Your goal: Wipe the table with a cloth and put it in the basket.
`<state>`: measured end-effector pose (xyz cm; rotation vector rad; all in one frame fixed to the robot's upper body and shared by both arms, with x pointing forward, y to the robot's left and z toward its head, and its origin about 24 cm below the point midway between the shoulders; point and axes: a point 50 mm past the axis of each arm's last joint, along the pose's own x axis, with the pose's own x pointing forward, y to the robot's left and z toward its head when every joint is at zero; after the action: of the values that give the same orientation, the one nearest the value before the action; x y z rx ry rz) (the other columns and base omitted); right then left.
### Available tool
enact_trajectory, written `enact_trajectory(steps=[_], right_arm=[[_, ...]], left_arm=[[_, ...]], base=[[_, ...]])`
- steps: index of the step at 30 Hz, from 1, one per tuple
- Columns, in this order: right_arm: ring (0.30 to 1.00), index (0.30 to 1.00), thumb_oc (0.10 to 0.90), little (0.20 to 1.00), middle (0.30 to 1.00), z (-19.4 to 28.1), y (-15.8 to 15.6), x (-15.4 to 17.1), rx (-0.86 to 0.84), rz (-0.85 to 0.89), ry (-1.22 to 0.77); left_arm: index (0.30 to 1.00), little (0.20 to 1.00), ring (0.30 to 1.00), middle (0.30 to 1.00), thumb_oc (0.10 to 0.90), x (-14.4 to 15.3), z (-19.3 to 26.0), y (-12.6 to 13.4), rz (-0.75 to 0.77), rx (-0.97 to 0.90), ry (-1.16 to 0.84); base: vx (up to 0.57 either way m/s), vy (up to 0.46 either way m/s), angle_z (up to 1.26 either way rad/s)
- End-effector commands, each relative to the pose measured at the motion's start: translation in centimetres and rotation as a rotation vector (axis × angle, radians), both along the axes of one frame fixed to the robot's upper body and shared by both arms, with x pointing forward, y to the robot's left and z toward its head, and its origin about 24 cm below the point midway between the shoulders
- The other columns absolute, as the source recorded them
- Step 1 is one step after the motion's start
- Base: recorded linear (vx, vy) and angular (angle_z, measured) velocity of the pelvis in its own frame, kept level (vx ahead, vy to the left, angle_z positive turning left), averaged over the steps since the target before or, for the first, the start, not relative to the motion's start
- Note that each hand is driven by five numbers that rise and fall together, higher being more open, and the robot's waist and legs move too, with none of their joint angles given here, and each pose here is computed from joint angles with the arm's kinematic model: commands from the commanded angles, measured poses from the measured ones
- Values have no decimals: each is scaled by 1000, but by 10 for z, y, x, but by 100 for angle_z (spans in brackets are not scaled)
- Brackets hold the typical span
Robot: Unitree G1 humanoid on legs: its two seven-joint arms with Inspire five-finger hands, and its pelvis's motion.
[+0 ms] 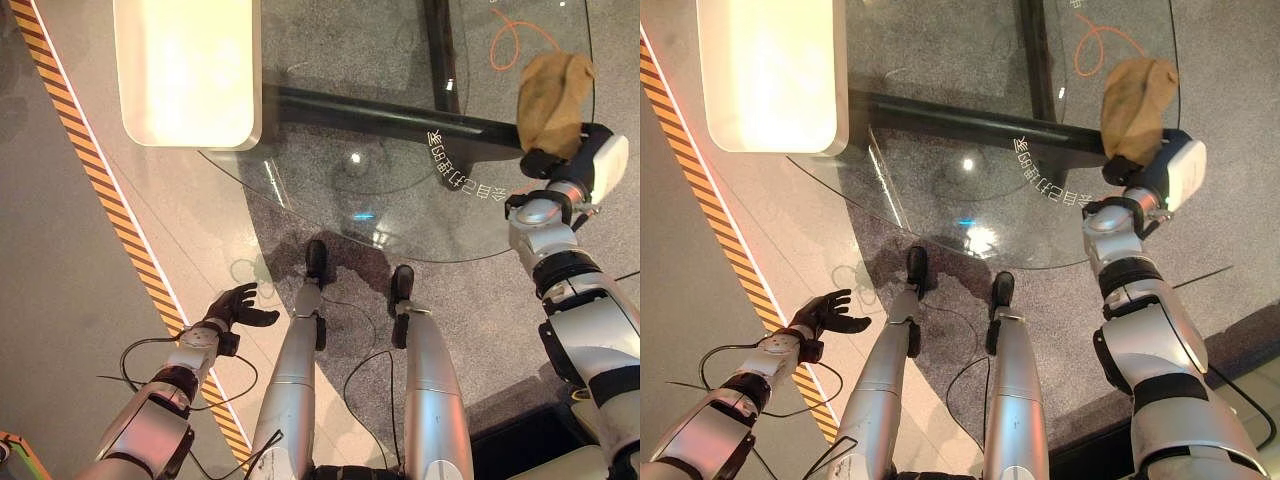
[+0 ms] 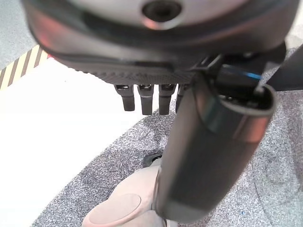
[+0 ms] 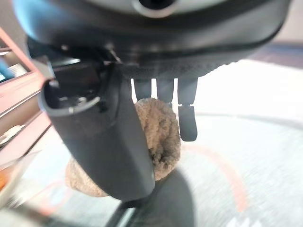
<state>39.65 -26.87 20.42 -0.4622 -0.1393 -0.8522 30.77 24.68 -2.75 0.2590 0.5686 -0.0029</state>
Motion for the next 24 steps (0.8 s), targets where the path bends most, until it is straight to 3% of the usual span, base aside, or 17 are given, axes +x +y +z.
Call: enact_trajectory(steps=[1, 24], right_arm=[[300, 300, 100, 200, 300, 70, 21, 3, -206, 78, -178], [300, 300, 100, 200, 300, 52, 132, 15, -604, 536, -8]], left_arm=[[900, 900, 900, 900, 800, -8, -6, 11, 51, 30, 28], [900, 900, 900, 900, 800, -5, -12, -20, -19, 30, 24]], base=[[0, 0, 0], [0, -1, 1]])
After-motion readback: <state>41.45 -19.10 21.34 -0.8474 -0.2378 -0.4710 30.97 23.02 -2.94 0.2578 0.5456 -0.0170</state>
